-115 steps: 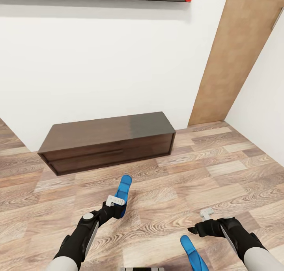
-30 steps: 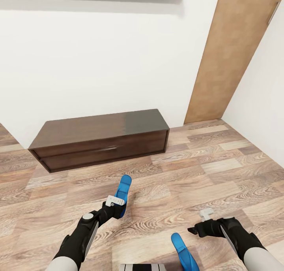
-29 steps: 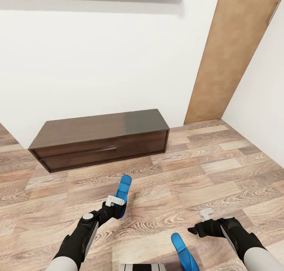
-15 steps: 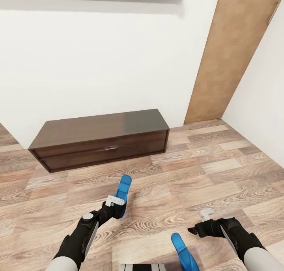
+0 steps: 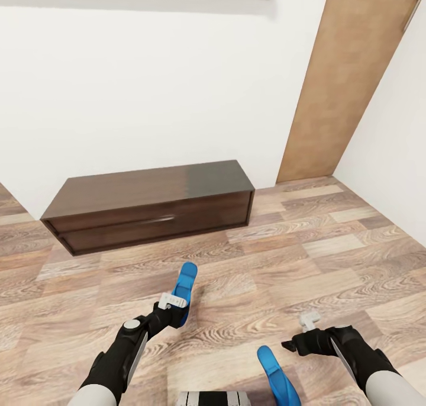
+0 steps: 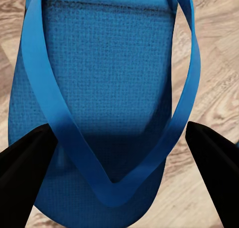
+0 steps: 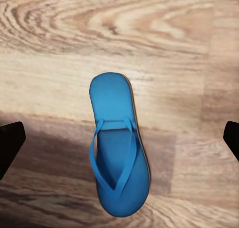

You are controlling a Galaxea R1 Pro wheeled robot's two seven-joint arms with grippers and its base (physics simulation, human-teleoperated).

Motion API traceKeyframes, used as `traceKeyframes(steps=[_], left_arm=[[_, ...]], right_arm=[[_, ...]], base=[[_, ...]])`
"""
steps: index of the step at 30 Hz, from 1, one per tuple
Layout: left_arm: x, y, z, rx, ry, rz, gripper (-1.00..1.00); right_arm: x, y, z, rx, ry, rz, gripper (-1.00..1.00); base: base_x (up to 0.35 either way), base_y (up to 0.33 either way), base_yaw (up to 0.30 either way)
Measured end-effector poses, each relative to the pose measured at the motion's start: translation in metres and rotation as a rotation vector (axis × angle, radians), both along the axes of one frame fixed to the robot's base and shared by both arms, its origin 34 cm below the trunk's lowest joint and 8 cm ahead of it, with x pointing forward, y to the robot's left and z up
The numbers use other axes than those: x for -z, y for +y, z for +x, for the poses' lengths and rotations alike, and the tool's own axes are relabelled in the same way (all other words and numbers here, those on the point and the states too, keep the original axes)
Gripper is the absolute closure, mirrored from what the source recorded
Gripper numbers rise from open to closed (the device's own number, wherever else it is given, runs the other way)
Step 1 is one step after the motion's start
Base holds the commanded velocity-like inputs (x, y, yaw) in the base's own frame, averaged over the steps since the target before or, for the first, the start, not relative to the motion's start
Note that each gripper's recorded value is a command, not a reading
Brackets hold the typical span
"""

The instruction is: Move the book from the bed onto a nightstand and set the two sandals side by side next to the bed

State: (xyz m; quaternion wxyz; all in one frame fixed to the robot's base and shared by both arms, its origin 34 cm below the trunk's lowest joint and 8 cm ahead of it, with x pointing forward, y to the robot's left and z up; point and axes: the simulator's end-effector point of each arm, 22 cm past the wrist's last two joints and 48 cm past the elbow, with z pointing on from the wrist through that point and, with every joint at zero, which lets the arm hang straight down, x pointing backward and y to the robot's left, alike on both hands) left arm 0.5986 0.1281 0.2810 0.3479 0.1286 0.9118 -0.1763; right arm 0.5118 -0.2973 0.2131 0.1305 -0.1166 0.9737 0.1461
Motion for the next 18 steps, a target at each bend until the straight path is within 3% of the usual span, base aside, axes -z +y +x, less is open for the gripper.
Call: traceKeyframes(steps=[12, 18], left_arm=[[0.026, 0.0, -0.011, 0.0, 0.045, 0.0, 1.0], [0.024, 0.009, -0.008, -0.011, 0.036, 0.006, 1.0]], right_arm=[[0.023, 0.0, -0.015, -0.001, 0.046, -0.001, -1.0], [0.023, 0.0, -0.015, -0.001, 0.046, -0.002, -1.0]], base=[[0.0, 0.0, 0.0], [0.0, 0.0, 0.0]])
